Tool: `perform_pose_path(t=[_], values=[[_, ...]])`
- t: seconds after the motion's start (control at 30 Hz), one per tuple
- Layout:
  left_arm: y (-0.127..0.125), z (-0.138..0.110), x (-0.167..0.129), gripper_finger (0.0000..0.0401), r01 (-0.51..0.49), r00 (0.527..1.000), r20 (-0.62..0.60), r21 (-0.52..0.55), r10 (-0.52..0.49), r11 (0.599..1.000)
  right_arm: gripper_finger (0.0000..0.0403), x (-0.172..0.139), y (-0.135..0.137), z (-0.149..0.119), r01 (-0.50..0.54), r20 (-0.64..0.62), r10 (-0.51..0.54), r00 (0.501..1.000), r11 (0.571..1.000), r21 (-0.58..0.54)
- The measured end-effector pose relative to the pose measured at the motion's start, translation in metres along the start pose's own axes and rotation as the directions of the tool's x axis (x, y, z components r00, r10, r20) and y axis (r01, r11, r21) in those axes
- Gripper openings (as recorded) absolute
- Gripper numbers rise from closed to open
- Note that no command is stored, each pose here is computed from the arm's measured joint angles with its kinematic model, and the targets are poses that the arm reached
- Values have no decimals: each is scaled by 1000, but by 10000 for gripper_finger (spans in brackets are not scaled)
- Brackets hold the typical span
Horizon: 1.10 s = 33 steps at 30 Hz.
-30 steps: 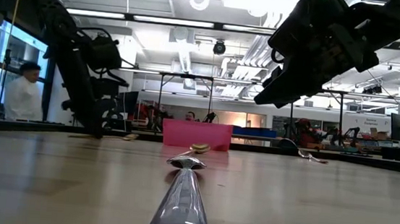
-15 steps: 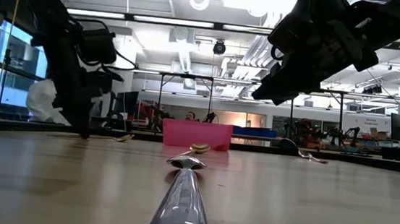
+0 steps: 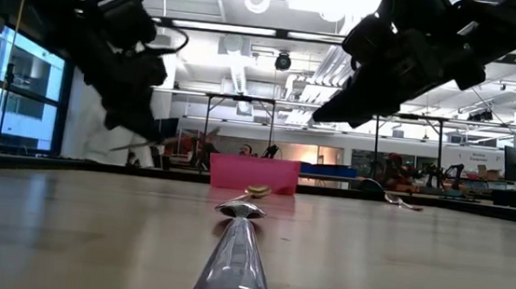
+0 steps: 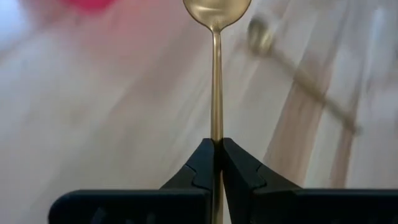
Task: Sort silverware by color (type)
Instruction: Put the gold spoon into the red bin
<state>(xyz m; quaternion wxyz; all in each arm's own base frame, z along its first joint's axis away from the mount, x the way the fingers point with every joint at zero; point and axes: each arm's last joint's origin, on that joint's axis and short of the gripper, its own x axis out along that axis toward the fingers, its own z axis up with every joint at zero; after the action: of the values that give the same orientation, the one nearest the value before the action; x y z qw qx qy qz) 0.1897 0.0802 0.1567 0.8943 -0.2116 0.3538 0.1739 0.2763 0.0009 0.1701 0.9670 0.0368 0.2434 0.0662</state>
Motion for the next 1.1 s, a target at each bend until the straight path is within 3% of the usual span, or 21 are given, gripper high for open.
perform_pose_path(t=[0.3,0.67,0.87,1.1], values=[[2,72,0,4,-31,996,82,129,20,991,0,0,-2,3,5,30,-5,1000,1000,-16],[17,165,45,3,-87,996,48,302,75,950,1,0,-2,2,5,22,-4,1000,1000,-15],[34,181,81,3,-97,995,12,303,97,948,1,0,-1,2,3,20,-3,1000,1000,-15],[64,173,110,3,-124,990,-36,238,137,963,1,0,-1,1,3,15,-3,1000,1000,-15]])
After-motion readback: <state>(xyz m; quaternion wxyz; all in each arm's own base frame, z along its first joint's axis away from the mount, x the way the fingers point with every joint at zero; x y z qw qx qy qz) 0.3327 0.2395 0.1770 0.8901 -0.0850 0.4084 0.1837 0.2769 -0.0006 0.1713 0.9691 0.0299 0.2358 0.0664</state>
